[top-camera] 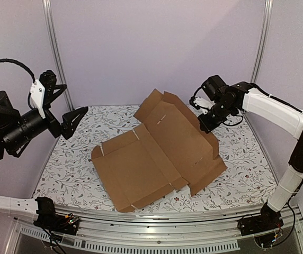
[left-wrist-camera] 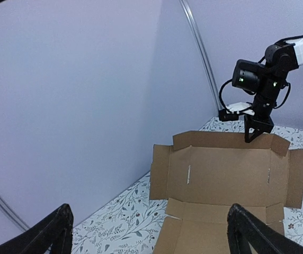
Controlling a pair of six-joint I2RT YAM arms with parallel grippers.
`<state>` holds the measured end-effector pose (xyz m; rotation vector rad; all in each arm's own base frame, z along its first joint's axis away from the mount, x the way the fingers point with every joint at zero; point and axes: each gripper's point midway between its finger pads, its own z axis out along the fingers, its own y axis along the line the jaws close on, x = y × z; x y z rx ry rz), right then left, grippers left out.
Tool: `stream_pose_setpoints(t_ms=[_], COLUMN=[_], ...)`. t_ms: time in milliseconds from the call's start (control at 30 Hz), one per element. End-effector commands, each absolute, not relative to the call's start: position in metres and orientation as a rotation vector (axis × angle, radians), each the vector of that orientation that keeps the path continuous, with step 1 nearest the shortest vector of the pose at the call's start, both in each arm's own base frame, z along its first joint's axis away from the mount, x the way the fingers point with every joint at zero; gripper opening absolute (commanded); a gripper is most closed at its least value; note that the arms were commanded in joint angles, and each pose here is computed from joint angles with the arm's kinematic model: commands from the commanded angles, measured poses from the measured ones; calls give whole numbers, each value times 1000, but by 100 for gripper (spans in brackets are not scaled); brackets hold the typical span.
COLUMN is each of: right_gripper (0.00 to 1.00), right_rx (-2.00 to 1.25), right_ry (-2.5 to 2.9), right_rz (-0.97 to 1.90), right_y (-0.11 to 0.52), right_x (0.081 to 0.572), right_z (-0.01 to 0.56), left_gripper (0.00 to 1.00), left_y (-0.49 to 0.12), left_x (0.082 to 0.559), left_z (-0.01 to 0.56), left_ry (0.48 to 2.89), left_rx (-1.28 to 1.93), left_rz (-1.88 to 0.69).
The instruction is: Fold the paper box
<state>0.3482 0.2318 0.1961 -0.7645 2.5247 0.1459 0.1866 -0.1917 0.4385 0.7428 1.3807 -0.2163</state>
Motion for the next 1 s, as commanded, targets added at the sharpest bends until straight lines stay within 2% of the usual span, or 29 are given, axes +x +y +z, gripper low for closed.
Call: stream_pose_setpoints(t_ms=[0, 467, 700, 867, 900, 967], right_gripper=[0, 0, 0, 0, 0, 0], right_rx=[-950, -1499, -1589, -1639, -1647, -1655], right_ry=[2469, 2099, 2008, 1922, 1905, 1881], right_rz=[-51, -256, -286, -347, -359, -373], right_y=[224, 274, 289, 303, 305, 309], right_x=[365, 384, 384, 375, 373, 368], right_z=[196, 196, 196, 196, 197, 198], left_gripper=[99, 99, 100, 99, 96, 82], left_y=[-197, -206, -212, -215, -216, -222], left_x=[184, 198, 209, 217, 218, 219], left_z=[411, 362, 337, 339, 342, 346], left_ry=[1450, 1606, 1647, 1637, 1636, 1627], left_rx=[787, 694, 601, 494, 476, 478], left_rz=[-237, -271, -287, -329, -335, -358])
